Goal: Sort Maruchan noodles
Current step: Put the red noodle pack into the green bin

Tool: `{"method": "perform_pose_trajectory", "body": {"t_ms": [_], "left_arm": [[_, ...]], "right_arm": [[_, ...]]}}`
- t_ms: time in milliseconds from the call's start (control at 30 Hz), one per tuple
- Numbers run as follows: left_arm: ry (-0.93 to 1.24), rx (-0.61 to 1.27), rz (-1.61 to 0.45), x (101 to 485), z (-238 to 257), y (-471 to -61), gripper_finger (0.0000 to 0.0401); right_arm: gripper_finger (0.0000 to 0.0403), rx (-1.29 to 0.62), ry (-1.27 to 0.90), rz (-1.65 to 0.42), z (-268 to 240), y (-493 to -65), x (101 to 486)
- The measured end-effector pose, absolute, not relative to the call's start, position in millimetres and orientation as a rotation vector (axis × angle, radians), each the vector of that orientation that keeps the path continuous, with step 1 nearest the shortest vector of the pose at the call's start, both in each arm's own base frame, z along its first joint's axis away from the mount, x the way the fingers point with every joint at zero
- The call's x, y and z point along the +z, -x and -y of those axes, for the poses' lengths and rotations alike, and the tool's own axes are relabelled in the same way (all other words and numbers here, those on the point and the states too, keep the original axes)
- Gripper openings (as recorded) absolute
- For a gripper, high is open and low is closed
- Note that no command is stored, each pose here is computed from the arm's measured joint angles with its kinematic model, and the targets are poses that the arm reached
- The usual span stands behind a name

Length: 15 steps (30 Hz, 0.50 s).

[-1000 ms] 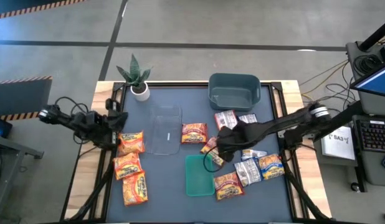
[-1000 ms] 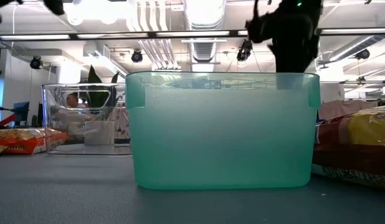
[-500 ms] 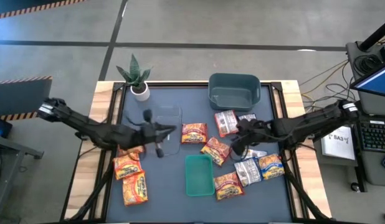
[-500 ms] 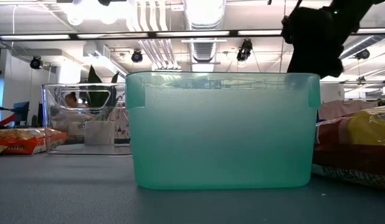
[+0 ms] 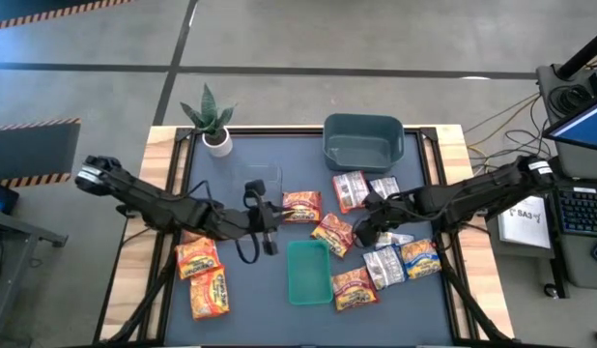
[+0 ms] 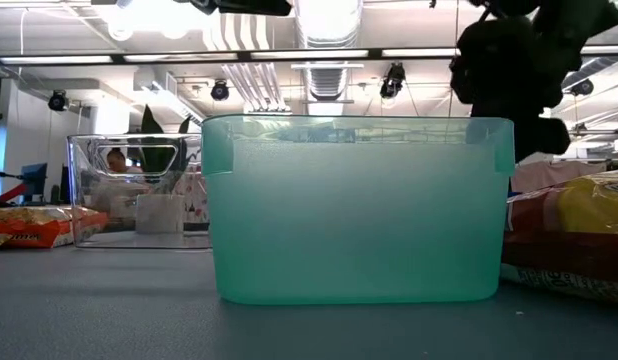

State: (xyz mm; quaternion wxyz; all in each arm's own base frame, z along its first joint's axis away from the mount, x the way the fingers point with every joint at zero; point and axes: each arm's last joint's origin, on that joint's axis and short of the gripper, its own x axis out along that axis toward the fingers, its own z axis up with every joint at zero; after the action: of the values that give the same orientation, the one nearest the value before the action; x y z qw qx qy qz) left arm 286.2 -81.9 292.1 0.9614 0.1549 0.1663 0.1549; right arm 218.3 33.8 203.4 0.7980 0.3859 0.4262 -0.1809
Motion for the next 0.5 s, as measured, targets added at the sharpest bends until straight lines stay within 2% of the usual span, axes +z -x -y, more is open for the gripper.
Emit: {"method": "perform_pose_trajectory", "body": {"t_ms": [167, 500], "left_arm": [[-0.321, 0.311, -0.353, 287, 81, -284, 0.0009], [-0.272, 0.311, -0.38, 277, 80, -280, 0.0009]], "right_arm": [[0.0278, -0.421, -0.831, -0.923, -26, -217, 189], [0.0275, -0.383, -0.874, -0.883, -23, -225, 164]]}}
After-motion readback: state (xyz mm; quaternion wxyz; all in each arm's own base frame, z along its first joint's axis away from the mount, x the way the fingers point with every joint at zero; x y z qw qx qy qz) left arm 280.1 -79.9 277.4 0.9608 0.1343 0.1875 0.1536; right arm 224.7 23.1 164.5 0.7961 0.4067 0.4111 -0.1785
